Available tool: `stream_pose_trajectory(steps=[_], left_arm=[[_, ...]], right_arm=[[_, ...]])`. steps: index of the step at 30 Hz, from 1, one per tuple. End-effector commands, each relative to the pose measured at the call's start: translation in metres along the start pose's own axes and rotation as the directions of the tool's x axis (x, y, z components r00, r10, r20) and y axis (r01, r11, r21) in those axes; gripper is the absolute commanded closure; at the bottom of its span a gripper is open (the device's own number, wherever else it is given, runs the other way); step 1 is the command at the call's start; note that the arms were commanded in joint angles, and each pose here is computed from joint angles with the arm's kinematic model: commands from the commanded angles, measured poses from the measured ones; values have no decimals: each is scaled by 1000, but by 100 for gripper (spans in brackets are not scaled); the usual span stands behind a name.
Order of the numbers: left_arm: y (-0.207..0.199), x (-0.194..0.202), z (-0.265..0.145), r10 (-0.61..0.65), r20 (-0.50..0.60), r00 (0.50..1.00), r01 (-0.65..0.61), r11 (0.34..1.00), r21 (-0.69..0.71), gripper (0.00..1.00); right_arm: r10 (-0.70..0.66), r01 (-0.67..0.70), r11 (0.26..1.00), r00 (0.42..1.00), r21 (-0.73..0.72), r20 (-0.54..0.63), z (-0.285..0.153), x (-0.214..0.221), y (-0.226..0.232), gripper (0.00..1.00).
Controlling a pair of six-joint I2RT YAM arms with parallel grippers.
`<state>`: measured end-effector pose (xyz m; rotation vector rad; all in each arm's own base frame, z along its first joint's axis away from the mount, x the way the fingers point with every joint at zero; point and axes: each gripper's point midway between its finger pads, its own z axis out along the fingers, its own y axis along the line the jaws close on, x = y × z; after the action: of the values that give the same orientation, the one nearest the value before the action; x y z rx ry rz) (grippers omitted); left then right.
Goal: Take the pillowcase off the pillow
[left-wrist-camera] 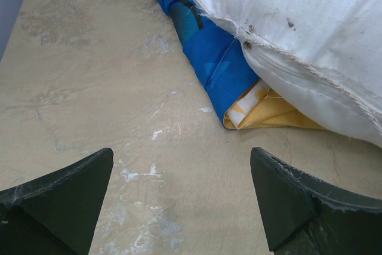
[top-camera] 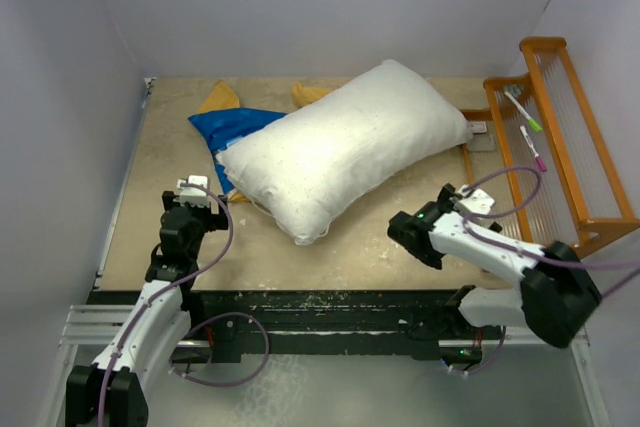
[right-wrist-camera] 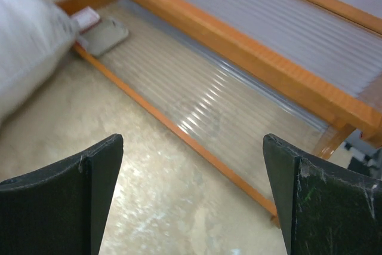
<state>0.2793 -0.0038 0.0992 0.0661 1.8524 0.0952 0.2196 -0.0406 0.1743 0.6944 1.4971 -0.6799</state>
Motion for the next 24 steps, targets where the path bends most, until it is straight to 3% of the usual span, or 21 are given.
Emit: stream_pose_trajectory(steps=[1,12,24], left_arm=[[-1,-11,1,-1,51,999,1,1000,2,1],[-1,-12,1,-2,53,999,2,1000,2,1],[-7,-11,4,13,44,999,-15,999,36,1]], right_arm=[[-76,79,996,995,-52,64,-1,18,12,0],[-245,255,962,964,-101,102,-7,47,39,0],[-284,290,953,955,-82,82,-8,55,44,0]])
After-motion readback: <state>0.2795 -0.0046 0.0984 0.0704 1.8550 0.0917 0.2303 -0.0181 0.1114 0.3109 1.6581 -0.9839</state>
